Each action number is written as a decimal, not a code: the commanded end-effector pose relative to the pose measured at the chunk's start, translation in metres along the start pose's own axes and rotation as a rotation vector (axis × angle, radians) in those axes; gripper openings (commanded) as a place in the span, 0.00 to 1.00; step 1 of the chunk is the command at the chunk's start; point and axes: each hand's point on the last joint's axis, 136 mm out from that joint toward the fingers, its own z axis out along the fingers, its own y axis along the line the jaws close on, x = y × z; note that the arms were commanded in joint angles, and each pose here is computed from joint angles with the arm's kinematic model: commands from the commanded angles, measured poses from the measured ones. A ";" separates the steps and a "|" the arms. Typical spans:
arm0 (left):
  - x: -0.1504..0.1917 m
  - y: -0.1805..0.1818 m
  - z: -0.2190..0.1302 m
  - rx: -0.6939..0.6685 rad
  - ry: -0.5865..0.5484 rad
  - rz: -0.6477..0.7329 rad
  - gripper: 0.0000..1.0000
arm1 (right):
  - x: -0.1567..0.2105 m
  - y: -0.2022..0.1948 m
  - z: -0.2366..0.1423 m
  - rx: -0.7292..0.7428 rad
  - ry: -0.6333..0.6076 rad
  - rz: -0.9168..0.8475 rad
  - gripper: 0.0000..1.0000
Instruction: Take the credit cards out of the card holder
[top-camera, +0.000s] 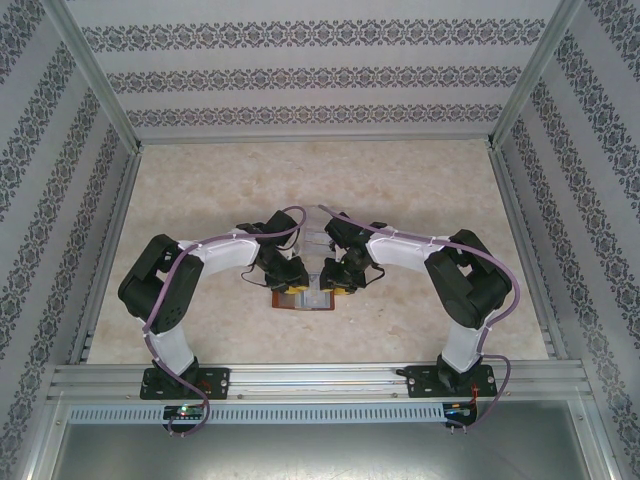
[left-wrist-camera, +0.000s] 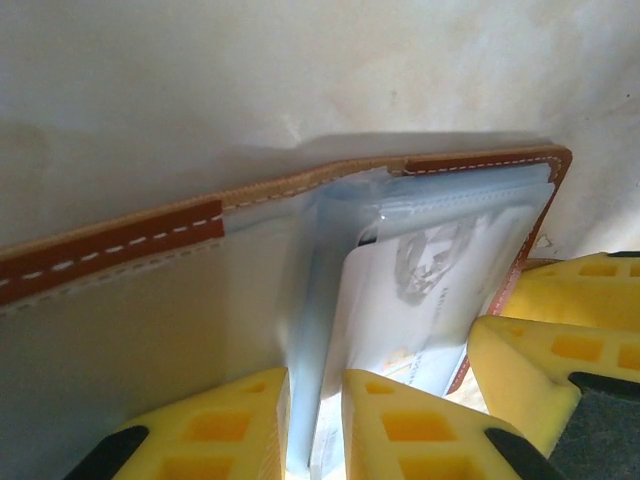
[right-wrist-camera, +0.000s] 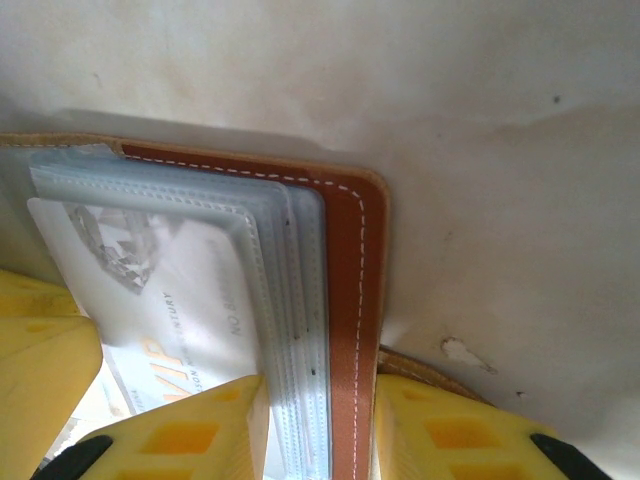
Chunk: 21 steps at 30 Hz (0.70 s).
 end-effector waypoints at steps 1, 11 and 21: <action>-0.001 0.018 0.003 -0.063 0.002 -0.018 0.19 | 0.002 -0.005 0.008 0.036 0.010 0.001 0.33; 0.001 0.025 -0.003 -0.109 -0.003 -0.009 0.16 | 0.002 -0.008 0.009 0.043 0.014 0.004 0.36; 0.001 0.029 -0.010 -0.141 -0.019 -0.004 0.15 | 0.002 -0.008 0.008 0.047 0.014 0.002 0.38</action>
